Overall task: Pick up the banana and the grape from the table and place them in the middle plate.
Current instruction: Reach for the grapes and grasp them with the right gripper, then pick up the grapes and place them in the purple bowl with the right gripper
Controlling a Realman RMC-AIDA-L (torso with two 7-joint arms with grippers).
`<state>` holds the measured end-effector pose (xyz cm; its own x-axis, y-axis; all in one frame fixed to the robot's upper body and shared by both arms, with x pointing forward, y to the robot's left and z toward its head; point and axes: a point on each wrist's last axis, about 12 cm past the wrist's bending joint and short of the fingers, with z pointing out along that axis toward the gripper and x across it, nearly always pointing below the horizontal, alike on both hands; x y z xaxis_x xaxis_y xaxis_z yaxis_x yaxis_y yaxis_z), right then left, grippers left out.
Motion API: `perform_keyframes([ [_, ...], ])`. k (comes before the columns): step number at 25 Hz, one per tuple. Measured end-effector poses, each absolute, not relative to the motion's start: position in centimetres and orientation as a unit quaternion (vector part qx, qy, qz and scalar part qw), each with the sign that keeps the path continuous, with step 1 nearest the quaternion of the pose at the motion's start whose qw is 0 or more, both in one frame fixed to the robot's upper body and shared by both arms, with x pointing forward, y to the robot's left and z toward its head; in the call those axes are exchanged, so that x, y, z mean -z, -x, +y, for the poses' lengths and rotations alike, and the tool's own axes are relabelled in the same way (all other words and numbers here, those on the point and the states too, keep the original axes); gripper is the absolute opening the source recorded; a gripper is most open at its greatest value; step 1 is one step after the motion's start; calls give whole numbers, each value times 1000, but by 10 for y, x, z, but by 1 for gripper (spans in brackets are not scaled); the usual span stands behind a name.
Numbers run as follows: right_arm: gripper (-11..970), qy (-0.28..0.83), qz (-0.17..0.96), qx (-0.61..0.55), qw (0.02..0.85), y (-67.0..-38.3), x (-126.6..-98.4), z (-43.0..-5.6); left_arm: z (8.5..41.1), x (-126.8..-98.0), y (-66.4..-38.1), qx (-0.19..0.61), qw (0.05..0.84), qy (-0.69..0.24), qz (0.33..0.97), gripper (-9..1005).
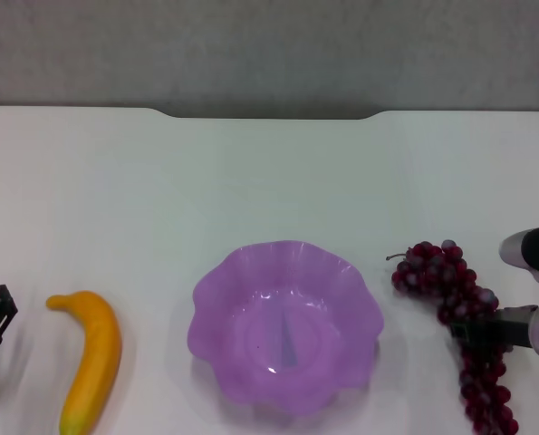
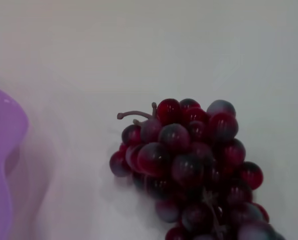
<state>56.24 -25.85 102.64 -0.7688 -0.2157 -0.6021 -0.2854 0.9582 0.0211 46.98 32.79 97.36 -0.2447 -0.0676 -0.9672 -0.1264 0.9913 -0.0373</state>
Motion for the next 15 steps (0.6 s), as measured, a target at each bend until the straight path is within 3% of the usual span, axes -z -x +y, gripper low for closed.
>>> perform_keyframes([
  [4, 511, 133, 936, -51, 322, -561, -1024, -261, 328, -974, -470, -24, 611, 61, 789, 892],
  [15, 453, 127, 929, -45, 346, -560, -1023, -264, 328, -973, -469, -25, 611, 62, 789, 891],
])
